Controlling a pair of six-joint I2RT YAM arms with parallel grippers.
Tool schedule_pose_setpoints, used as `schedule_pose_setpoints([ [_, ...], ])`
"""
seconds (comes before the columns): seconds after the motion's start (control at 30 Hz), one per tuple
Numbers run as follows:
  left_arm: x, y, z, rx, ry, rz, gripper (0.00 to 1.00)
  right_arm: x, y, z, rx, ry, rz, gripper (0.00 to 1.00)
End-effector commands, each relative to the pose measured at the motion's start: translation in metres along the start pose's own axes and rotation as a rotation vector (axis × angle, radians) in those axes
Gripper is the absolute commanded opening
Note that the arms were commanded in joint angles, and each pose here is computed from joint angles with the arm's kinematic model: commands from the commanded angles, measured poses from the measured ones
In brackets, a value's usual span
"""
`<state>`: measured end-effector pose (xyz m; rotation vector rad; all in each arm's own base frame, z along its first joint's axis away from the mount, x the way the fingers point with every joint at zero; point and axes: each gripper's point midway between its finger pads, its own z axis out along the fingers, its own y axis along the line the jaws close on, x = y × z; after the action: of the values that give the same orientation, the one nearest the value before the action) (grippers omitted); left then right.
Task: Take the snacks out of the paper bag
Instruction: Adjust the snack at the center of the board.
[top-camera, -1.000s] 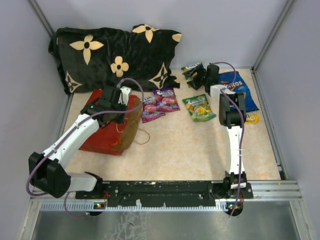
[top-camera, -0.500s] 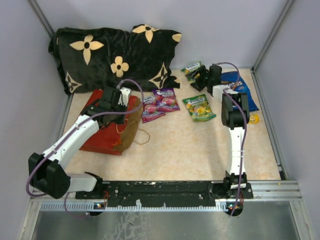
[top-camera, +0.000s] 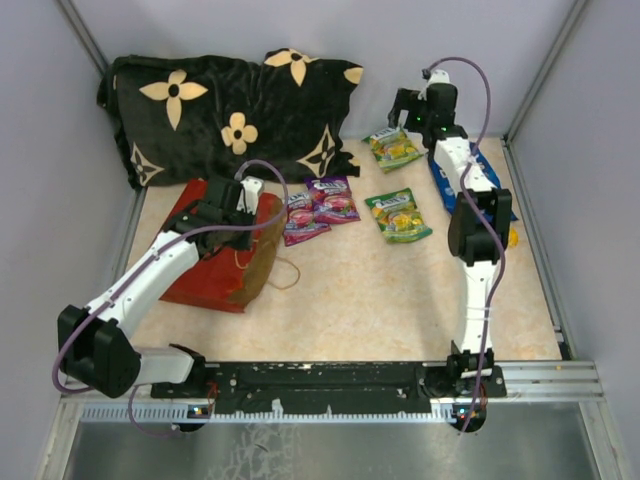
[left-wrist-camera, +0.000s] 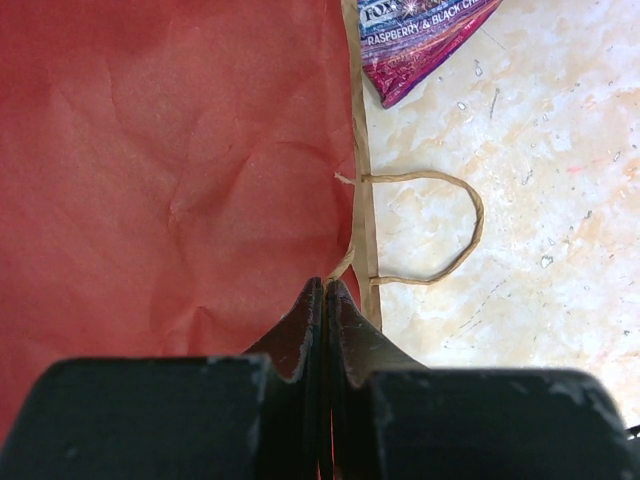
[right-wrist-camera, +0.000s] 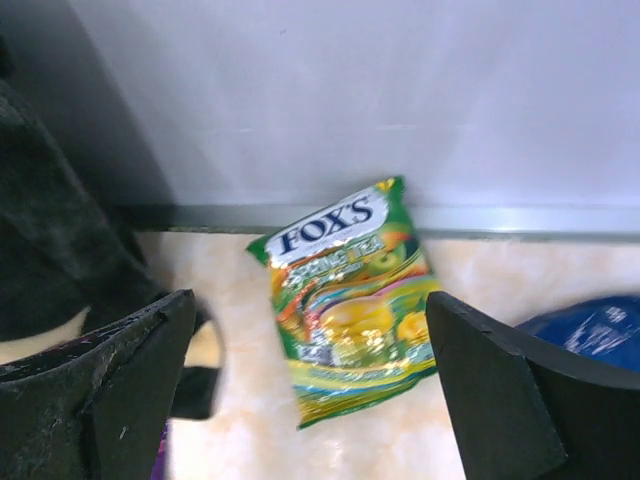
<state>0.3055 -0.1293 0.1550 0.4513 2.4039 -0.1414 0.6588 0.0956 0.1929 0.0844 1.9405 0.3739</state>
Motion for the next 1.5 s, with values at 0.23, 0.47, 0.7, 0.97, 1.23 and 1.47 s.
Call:
schedule_pose_setpoints([
  [0.23,-0.006,-0.008,-0.004,0.05,-0.052,-0.018,0.05,0.015,-0.026,0.055,0.018,-0.052,-0.376,0.99],
  [0.47,-0.005,-0.01,-0.003,0.06,-0.054,-0.014,0.05,0.084,-0.02,0.062,-0.081,0.145,-0.304,0.96],
  [0.7,-0.006,-0.019,0.001,0.108,-0.05,-0.011,0.05,0.131,-0.013,0.035,-0.036,0.277,-0.228,0.92],
  [0.97,-0.001,-0.023,0.011,0.127,-0.017,-0.014,0.05,0.148,-0.021,-0.011,0.185,0.31,-0.139,0.94],
  [1.23,0.0,-0.025,0.014,0.142,-0.01,-0.007,0.04,0.11,-0.009,-0.046,0.174,0.14,-0.103,0.97],
  [1.47,-0.006,-0.023,0.007,0.13,-0.048,-0.006,0.04,0.026,0.034,-0.122,0.063,-0.104,-0.188,0.99],
])
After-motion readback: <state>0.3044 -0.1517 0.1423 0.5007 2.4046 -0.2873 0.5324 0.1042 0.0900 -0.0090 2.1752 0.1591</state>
